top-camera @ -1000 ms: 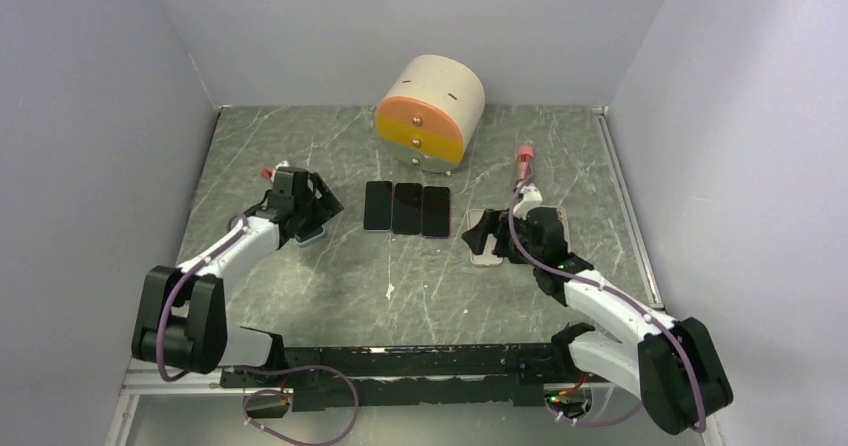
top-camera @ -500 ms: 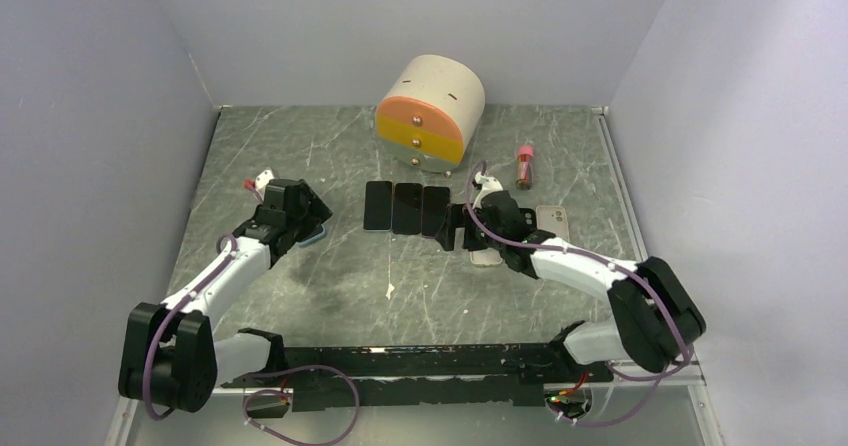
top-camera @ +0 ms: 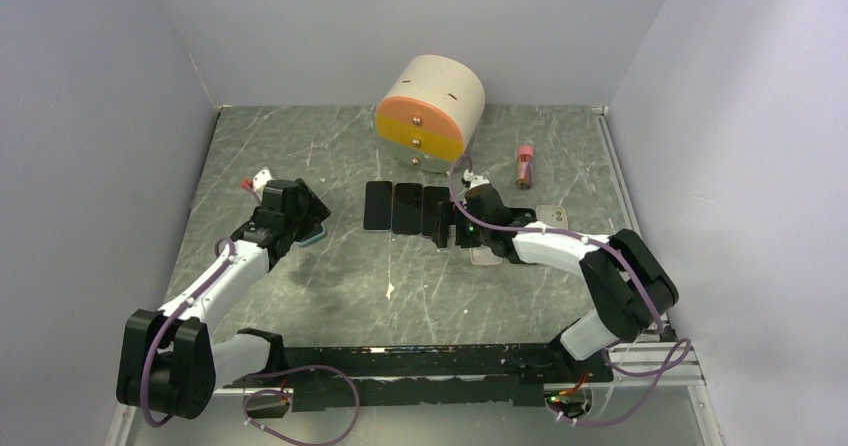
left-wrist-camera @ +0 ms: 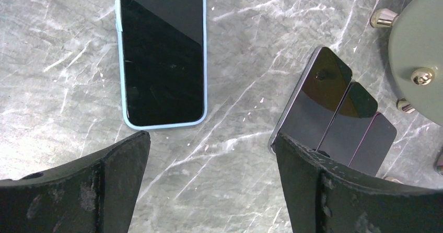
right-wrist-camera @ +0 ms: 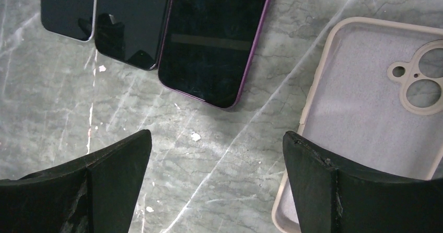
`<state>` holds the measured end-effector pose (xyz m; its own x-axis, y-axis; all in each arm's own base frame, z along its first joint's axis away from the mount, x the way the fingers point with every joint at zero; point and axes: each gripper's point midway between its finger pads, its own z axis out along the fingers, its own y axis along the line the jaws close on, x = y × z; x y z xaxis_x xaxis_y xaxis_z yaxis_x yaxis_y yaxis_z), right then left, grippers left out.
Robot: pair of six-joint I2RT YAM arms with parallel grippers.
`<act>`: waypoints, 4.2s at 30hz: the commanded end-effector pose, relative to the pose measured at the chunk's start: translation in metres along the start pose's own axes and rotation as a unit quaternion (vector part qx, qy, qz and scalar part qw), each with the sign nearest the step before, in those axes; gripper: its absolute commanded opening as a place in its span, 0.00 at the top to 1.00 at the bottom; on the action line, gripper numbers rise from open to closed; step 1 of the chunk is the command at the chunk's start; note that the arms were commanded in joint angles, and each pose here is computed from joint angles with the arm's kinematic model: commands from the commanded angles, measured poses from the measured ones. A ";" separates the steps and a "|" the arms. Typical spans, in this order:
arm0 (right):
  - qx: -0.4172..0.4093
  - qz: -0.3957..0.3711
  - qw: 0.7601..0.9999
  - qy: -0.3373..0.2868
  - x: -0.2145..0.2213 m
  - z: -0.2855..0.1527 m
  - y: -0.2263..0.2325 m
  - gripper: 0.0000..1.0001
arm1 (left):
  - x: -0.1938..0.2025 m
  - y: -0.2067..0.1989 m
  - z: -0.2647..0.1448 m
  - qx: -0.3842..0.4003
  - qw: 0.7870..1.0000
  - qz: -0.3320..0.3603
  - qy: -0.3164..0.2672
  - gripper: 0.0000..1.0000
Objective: Take the phone out of the phone case
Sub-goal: Move the phone case to the center of the board, then pick up the phone at the center of the board.
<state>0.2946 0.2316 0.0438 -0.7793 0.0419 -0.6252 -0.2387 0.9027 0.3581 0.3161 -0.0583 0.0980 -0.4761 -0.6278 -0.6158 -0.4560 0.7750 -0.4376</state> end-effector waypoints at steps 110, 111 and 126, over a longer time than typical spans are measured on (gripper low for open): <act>-0.146 -0.016 0.962 -0.232 -0.046 -0.075 0.059 0.01 | 0.017 -0.045 0.049 0.084 0.978 -0.051 0.182 0.74; -0.145 -0.019 0.960 -0.237 -0.044 -0.075 0.063 0.01 | 0.019 -0.052 0.045 0.101 0.978 -0.047 0.178 0.74; -0.133 -0.043 0.963 -0.230 -0.022 -0.048 0.146 0.03 | 0.063 -0.096 -0.006 0.228 0.955 -0.040 0.184 0.76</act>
<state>0.2393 0.3163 0.1132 -0.4833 0.1297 -0.8658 -0.4842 0.7843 0.3878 0.3147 -0.1519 0.0652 -0.7474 -0.5929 -0.2996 -0.2863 0.6944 -0.6602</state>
